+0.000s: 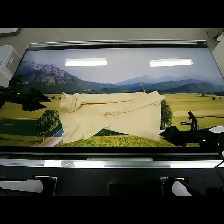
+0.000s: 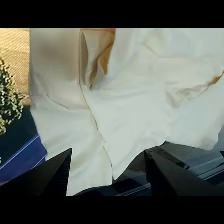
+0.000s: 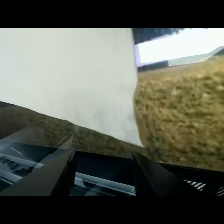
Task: Fold the clothes and pants, and hang the long-sleeved shirts on hangers.
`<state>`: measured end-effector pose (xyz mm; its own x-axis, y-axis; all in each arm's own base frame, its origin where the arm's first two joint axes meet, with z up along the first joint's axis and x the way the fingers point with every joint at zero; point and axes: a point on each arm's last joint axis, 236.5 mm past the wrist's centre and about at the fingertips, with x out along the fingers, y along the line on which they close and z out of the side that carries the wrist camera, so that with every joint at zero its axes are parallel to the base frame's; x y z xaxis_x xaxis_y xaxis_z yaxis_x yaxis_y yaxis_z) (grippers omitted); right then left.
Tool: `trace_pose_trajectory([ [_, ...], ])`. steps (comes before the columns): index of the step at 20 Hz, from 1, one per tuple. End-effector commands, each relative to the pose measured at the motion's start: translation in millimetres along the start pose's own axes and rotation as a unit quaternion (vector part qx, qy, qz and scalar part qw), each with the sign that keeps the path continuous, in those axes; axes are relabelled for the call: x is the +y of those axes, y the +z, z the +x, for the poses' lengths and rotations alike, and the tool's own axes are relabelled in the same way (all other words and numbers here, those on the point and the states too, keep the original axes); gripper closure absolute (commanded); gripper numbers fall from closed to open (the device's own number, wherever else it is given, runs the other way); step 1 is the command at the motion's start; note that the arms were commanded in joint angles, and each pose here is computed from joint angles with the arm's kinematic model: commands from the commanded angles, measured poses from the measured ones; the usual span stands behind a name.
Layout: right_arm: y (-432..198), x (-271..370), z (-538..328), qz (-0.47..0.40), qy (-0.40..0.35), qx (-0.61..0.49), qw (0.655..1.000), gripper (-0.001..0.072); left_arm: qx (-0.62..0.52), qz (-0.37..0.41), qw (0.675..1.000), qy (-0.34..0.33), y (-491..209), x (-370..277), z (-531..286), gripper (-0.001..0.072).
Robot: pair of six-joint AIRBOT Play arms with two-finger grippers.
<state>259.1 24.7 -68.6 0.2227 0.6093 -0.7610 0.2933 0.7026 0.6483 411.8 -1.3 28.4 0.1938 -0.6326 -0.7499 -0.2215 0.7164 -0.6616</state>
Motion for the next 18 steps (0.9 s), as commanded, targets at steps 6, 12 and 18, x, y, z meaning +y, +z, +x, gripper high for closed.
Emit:
trace_pose_trajectory([
  [6,1.2,-18.0,19.0,0.037,0.0,0.022,0.999,0.0286,-0.002,0.0,1.0,-0.014,0.8,-8.0,0.8,0.0167],
  [12,11.0,-23.8,20.7,0.043,-0.008,0.002,0.999,0.0287,-0.001,0.004,1.0,-0.022,0.8,-14.6,3.1,0.0168],
  [18,5.7,-19.2,26.2,0.062,0.01,0.01,0.998,0.0288,-0.023,0.001,1.0,-0.021,11.0,-13.6,2.8,0.0169],
])
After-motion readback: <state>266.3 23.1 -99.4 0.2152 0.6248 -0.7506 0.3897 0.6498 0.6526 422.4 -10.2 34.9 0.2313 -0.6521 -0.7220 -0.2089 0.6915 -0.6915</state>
